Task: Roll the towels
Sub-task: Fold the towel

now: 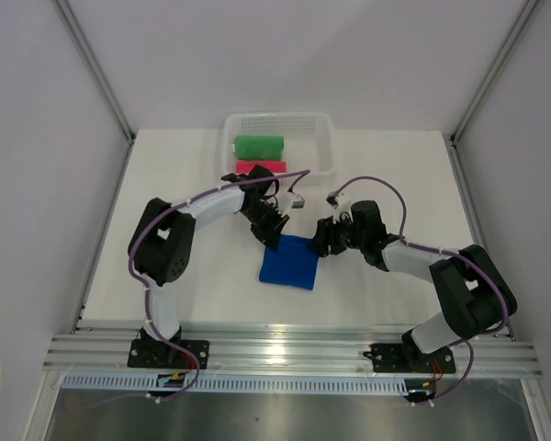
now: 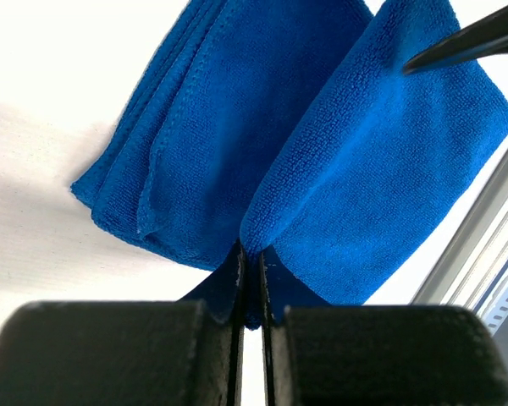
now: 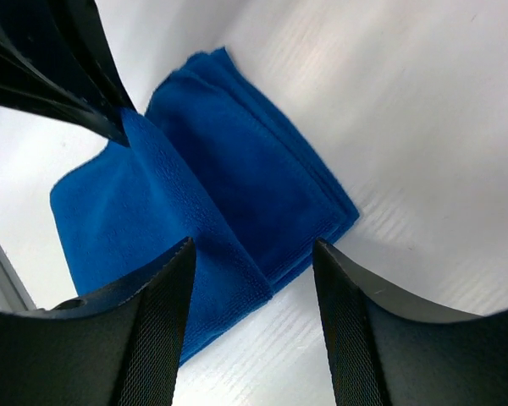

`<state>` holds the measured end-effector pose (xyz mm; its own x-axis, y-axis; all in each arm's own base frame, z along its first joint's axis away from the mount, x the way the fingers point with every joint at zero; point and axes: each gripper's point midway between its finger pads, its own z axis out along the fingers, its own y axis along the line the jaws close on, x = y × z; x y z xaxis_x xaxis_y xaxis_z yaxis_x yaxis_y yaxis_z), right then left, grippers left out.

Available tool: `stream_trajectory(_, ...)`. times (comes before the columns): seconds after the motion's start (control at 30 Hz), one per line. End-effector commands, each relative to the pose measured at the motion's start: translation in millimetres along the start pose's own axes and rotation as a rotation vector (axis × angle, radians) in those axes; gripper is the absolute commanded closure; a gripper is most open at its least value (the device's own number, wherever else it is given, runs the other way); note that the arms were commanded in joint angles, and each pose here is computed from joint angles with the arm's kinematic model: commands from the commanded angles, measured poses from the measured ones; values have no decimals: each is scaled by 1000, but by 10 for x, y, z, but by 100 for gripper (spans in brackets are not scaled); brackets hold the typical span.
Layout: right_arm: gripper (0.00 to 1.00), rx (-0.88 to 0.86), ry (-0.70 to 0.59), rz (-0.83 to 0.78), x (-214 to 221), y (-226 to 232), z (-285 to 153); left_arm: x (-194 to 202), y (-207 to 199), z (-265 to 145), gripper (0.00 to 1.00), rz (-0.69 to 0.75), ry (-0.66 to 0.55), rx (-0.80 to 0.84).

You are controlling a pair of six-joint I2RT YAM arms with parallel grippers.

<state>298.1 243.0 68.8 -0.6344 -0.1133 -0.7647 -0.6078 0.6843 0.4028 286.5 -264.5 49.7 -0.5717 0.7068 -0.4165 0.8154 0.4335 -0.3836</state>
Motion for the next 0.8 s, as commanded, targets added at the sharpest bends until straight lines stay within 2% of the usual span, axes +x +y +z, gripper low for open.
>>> stream_trajectory(0.0, 39, -85, -31, -18, -153, 102, 78, -243, -70, -225, 99, 58, -92, -5)
stream_trajectory(0.27, 46, -193, 26, 18, 46, 260, -5, -197, -66, -222, 99, 56, -86, -14)
stream_trajectory(0.33, 73, -213, 41, 25, 79, 295, -19, -194, -70, -230, 99, 56, -87, -16)
stream_trajectory(0.37, 94, -217, 44, 27, 70, 302, -24, -194, -78, -239, 99, 58, -87, -15)
stream_trajectory(0.4, 100, -223, 49, 24, 68, 308, -29, -182, -99, -265, 99, 59, -85, -14)
stream_trajectory(0.63, 100, -322, 129, 12, 143, 646, -269, 157, -460, -436, 99, 104, -43, 84)
stream_trajectory(0.77, 100, -431, 206, -39, 283, 1120, -516, 462, -828, -636, 99, 131, -7, 188)
